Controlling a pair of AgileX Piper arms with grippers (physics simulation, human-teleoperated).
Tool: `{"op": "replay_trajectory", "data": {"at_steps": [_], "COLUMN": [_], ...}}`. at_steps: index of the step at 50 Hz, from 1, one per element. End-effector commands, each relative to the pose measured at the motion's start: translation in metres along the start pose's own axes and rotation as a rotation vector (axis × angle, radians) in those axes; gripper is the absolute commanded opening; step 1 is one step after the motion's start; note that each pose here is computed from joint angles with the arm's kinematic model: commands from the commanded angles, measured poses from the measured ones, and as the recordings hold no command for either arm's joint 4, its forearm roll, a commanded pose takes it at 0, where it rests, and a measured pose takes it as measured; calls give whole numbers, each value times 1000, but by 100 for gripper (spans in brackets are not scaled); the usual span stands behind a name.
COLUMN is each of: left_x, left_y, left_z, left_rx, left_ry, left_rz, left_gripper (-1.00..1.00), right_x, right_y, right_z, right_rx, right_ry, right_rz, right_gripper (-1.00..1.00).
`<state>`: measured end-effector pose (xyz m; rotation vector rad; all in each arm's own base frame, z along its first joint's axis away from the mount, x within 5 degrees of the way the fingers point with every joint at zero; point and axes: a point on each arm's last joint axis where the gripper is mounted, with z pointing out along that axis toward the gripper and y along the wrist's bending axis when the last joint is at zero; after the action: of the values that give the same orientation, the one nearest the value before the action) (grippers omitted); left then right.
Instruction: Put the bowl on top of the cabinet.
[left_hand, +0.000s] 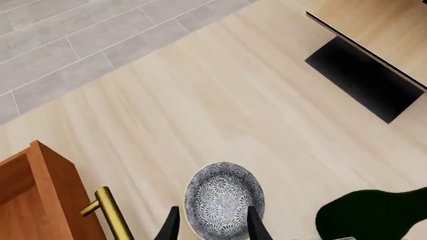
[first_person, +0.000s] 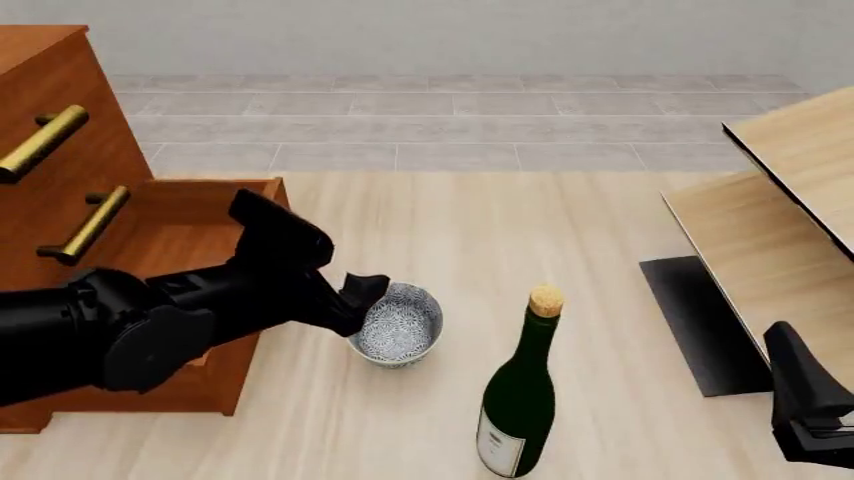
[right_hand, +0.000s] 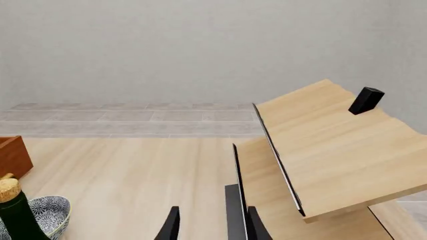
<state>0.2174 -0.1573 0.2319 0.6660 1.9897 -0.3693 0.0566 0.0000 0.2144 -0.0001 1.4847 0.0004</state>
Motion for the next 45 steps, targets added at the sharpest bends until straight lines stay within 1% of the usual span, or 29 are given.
{"op": "replay_trajectory", "data": {"at_steps": [1, 9, 24, 45], "left_x": [6, 11, 17, 25], "left_y": [-2, -2, 5, 13], "left_z": [7, 11, 19, 33], "left_rx": [6, 6, -15, -39], "left_ry": [21, 33, 55, 79], "left_rz": [5, 11, -22, -34], "left_gripper": [100, 100, 100, 100], "right_x": [0, 0, 0, 0], "right_y": [0, 0, 0, 0], "right_z": [0, 0, 0, 0], "right_rx": [0, 0, 0, 0], "right_ry": [0, 0, 0, 0], "right_rz": [0, 0, 0, 0], "right_gripper": [100, 100, 100, 100]}}
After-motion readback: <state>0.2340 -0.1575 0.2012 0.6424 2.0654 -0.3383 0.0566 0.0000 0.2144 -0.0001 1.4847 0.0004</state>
